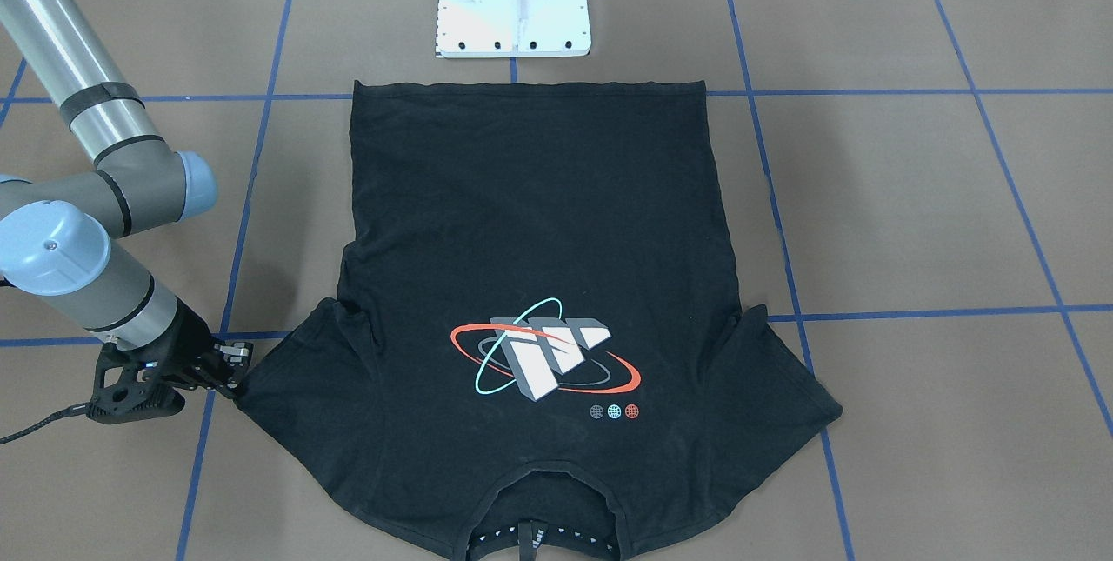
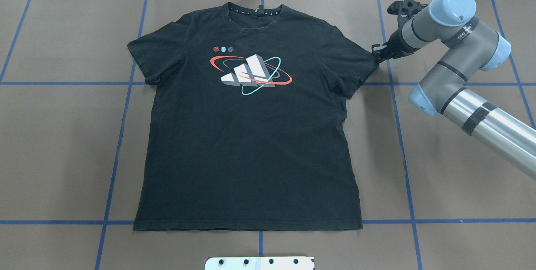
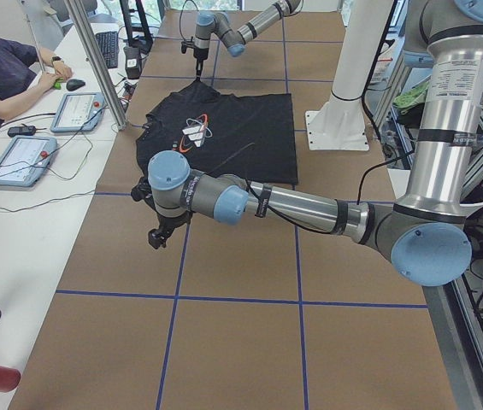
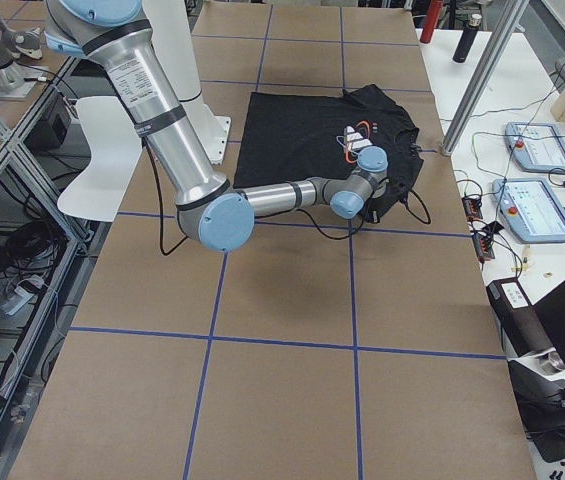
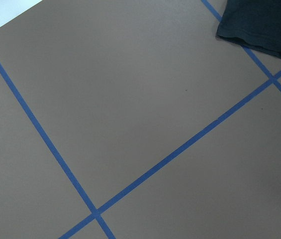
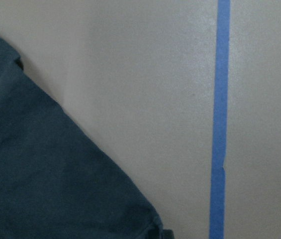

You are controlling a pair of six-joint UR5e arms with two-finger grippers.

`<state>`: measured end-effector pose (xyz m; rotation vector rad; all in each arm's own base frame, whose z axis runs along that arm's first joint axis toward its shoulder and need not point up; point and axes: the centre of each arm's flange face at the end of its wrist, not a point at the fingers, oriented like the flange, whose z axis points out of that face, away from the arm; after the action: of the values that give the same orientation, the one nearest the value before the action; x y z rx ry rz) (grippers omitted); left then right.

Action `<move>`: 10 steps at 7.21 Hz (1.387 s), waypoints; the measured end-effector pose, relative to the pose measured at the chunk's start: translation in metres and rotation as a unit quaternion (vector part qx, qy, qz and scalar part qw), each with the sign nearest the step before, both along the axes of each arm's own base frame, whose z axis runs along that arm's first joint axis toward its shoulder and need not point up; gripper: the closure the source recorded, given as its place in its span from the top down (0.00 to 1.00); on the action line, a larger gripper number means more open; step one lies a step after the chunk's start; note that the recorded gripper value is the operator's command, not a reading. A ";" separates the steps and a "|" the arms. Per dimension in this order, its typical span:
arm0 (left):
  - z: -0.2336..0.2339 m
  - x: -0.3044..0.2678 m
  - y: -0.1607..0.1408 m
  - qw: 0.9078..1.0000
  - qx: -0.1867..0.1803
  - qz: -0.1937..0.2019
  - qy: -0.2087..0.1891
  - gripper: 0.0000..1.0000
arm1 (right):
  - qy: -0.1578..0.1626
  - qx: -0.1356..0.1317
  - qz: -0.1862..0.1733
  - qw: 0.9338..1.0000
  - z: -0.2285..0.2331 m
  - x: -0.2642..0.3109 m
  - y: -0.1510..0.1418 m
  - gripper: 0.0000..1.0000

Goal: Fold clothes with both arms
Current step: 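Fold the grasped sleeve with the right gripper inward over the shirt body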

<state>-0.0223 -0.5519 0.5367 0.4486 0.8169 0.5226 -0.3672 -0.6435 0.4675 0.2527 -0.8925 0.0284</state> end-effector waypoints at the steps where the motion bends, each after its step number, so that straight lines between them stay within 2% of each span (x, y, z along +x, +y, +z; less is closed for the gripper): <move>1: 0.001 0.000 0.000 1.000 -0.001 0.000 0.000 1.00 | -0.005 0.003 0.002 1.000 -0.008 0.003 -0.001 0.00; 3: 0.001 0.000 0.001 1.000 -0.001 0.000 0.000 1.00 | -0.008 -0.007 0.011 1.000 -0.042 -0.002 -0.012 0.00; 5: 0.001 0.000 0.001 1.000 0.000 0.000 0.000 1.00 | 0.011 -0.040 0.013 0.999 -0.117 -0.031 -0.031 0.00; 7: 0.000 0.000 0.001 1.000 0.001 0.000 0.000 1.00 | 0.011 -0.063 0.030 0.998 -0.177 -0.061 -0.035 0.00; 10: 0.001 0.000 0.001 1.000 0.000 0.000 0.000 1.00 | 0.013 -0.080 0.064 0.995 -0.232 -0.113 -0.035 0.00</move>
<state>-0.0223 -0.5513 0.5375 0.4481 0.8170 0.5235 -0.4805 -0.6785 0.2357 0.1604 -0.8428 0.2140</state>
